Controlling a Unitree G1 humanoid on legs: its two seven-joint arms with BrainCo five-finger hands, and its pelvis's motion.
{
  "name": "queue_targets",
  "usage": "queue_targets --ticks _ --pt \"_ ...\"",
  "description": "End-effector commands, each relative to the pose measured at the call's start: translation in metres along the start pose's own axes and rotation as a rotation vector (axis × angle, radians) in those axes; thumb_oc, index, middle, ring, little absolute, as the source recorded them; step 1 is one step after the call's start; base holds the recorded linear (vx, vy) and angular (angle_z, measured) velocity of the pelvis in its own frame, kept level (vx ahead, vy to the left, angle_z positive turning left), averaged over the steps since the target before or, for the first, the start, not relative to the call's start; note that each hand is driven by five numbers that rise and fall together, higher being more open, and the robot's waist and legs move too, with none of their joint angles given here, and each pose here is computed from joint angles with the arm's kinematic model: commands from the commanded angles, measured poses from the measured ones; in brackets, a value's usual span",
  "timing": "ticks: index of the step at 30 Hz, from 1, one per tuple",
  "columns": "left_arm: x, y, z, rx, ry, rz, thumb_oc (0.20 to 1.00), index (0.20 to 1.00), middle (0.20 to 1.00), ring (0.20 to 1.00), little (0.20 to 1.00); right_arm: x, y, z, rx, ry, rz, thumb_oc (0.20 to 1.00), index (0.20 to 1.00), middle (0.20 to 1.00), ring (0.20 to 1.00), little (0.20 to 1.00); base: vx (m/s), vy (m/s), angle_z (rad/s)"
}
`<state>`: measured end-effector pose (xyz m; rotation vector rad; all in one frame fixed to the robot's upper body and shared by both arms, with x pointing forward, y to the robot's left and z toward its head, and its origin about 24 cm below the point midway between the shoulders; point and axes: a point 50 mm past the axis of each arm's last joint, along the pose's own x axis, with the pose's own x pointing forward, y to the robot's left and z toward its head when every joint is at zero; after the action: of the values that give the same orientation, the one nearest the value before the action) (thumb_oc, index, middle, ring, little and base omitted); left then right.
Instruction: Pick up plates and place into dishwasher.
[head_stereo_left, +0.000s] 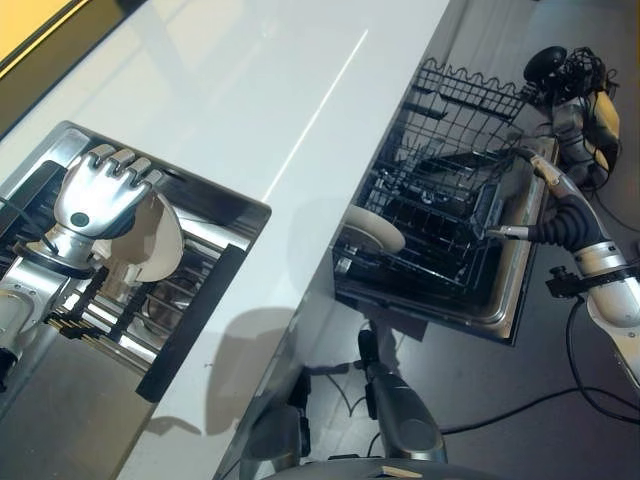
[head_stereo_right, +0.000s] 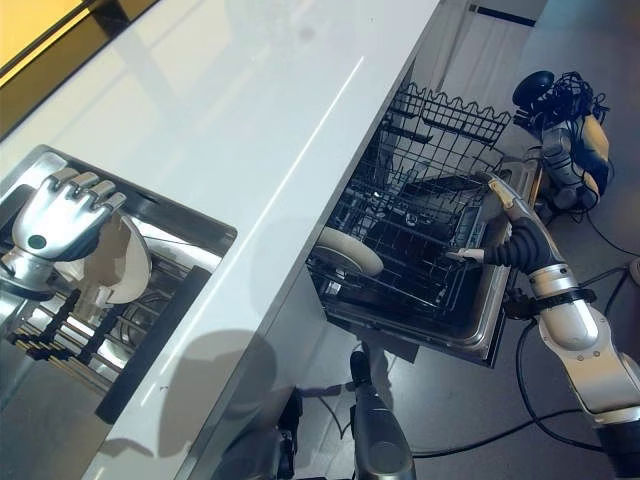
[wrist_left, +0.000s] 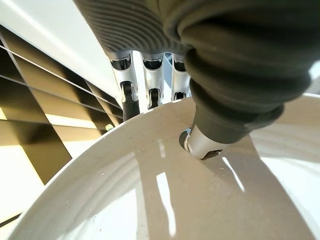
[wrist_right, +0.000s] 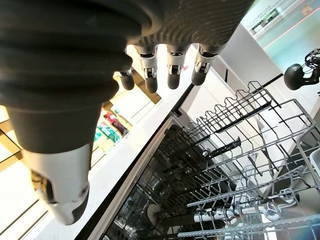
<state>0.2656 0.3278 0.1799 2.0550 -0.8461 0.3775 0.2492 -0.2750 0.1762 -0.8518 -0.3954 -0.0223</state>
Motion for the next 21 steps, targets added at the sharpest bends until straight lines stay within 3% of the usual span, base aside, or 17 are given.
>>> queue_targets --ticks 1,21 --pt "-0.015 0.009 -0.025 0.055 0.161 0.102 0.2 0.2 0.2 0.2 0.2 -0.004 -0.004 0.007 0.004 -0.048 -0.022 1.0 1.0 1.0 1.0 1.0 0.06 -0.016 0.08" --pt "-0.038 0.025 -0.026 -0.017 0.387 0.312 0.2 0.2 0.2 0.2 0.2 -0.023 0.008 -0.001 0.057 0.03 0.028 1.0 1.0 1.0 1.0 1.0 0.07 -0.014 0.03"
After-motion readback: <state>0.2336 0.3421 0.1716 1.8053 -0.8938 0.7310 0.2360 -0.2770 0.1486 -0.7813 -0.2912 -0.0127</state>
